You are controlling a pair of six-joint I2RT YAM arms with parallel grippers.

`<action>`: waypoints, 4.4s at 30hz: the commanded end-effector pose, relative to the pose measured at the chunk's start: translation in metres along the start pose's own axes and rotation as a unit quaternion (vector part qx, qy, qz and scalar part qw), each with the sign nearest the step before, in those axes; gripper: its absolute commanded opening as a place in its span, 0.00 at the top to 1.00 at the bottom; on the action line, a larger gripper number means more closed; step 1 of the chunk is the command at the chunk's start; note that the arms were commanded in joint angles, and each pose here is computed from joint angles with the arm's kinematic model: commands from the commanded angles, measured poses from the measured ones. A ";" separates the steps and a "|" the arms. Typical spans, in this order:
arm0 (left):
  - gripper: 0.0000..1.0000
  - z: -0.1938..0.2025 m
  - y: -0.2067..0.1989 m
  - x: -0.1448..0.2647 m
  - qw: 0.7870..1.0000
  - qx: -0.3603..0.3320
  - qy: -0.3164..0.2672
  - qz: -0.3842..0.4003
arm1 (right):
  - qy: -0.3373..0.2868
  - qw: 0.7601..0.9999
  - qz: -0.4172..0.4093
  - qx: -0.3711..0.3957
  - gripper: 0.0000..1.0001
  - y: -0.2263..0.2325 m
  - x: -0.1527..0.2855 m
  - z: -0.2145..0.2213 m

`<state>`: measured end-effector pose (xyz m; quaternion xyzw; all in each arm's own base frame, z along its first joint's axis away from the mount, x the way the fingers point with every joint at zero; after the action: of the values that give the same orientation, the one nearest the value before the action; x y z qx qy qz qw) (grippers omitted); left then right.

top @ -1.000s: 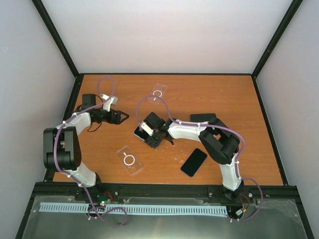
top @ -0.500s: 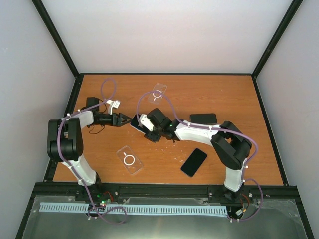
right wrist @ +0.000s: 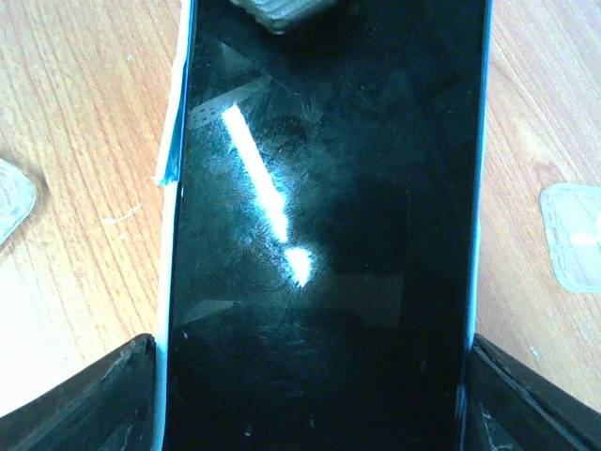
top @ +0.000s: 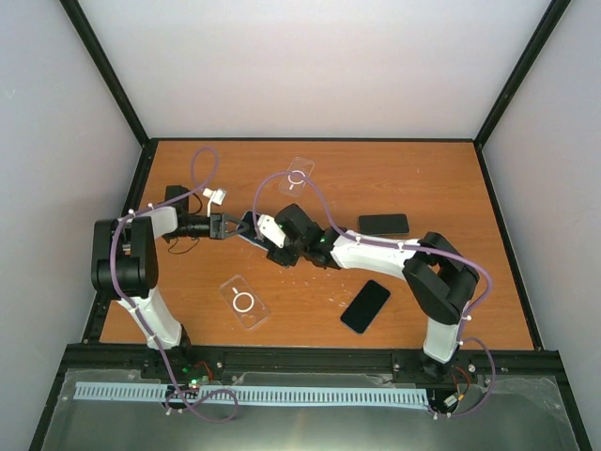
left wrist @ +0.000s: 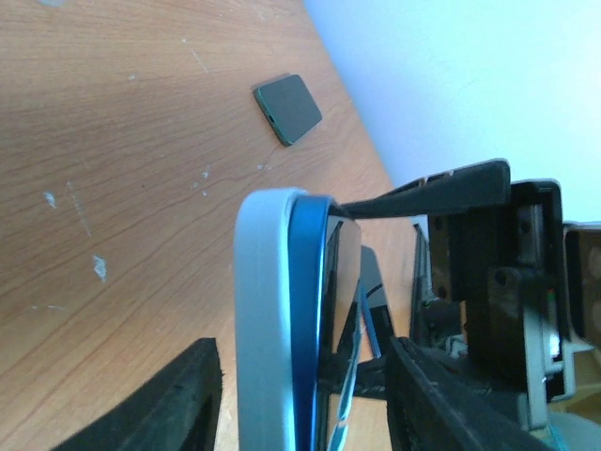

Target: Put the phone into the phone case

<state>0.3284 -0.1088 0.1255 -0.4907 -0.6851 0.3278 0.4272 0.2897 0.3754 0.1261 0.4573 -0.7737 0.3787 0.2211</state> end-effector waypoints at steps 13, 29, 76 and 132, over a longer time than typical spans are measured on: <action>0.97 -0.015 -0.016 0.003 0.999 -0.051 -0.006 0.007 | -0.041 0.999 0.022 0.014 0.32 -0.006 0.024 -0.031; 0.99 -0.012 -0.070 0.014 0.982 -0.183 0.004 0.033 | -0.108 0.973 -0.183 -0.087 0.00 -0.027 0.098 -0.046; 0.68 -0.008 -0.181 -0.019 0.914 -0.402 0.028 0.049 | -0.187 0.948 -0.248 -0.070 0.97 -0.027 0.140 -0.058; 0.75 0.005 -0.174 -0.044 0.910 -0.408 0.067 0.036 | -0.091 0.949 -0.280 -0.116 0.97 0.001 0.099 0.024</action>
<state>0.2537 -0.2012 0.2452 -0.6716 -0.6979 0.0034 0.2487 0.2313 0.3001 0.1719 0.6724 -0.6490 0.1968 0.2966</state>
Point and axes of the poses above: each gripper's point midway between its finger pads, its own x axis back along the fingers, its own y axis along the line the jaws close on, z = x × y, the point moved 3 cm from there along x, back along the fingers, and after that the axes turned 7 degrees about x, right-handed, at the moved point
